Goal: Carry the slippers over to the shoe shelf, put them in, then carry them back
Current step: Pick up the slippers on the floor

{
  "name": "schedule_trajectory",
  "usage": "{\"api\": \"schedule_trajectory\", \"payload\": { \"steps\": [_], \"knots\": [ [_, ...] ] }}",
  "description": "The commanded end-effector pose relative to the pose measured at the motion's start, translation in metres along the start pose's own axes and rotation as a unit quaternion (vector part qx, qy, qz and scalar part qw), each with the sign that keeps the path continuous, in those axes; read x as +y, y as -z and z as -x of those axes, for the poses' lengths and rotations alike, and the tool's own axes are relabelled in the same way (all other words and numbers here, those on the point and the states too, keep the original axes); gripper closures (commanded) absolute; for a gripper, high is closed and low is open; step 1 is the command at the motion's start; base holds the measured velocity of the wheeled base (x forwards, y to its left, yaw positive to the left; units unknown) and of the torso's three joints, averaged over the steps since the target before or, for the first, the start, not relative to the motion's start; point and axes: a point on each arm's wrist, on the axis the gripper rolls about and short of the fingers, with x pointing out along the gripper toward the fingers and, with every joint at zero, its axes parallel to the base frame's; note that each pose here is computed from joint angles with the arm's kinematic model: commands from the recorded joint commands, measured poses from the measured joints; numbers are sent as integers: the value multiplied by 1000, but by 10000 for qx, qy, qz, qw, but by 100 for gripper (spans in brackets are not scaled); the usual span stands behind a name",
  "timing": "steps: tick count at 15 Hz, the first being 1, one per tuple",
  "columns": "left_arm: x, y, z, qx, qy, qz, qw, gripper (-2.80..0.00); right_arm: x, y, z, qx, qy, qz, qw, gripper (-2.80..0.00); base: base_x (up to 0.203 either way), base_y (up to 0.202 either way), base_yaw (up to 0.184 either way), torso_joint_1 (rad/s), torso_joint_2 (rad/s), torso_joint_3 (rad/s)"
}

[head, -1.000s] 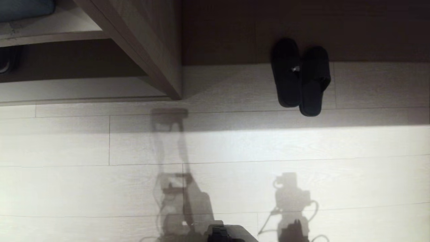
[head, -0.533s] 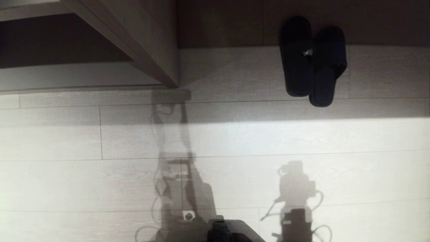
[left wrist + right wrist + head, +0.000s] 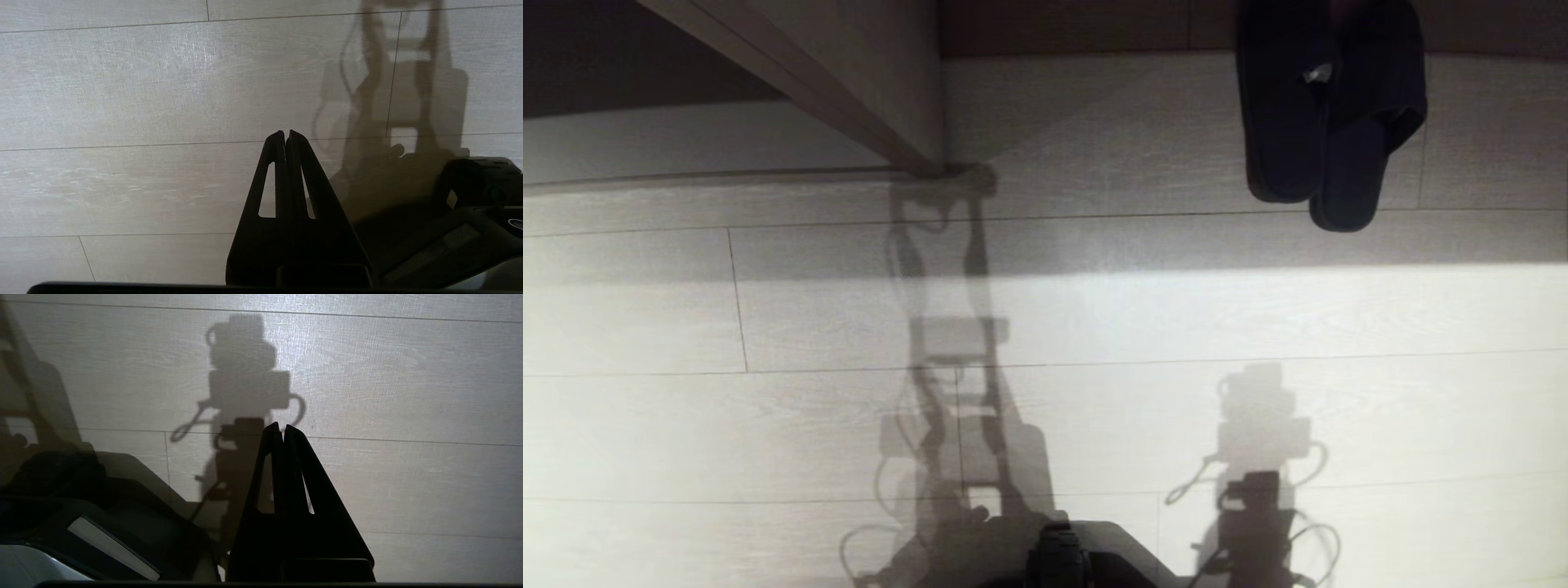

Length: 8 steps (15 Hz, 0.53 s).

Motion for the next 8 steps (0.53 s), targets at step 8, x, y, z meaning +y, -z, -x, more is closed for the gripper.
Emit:
{"api": "schedule_trajectory", "payload": {
  "steps": [8],
  "knots": [
    [0, 0, 0, 2, -1, -1, 10000, 0, 0, 0, 0, 0, -6, -2, 10000, 0, 0, 0, 0, 1, 1, -94]
  ]
}}
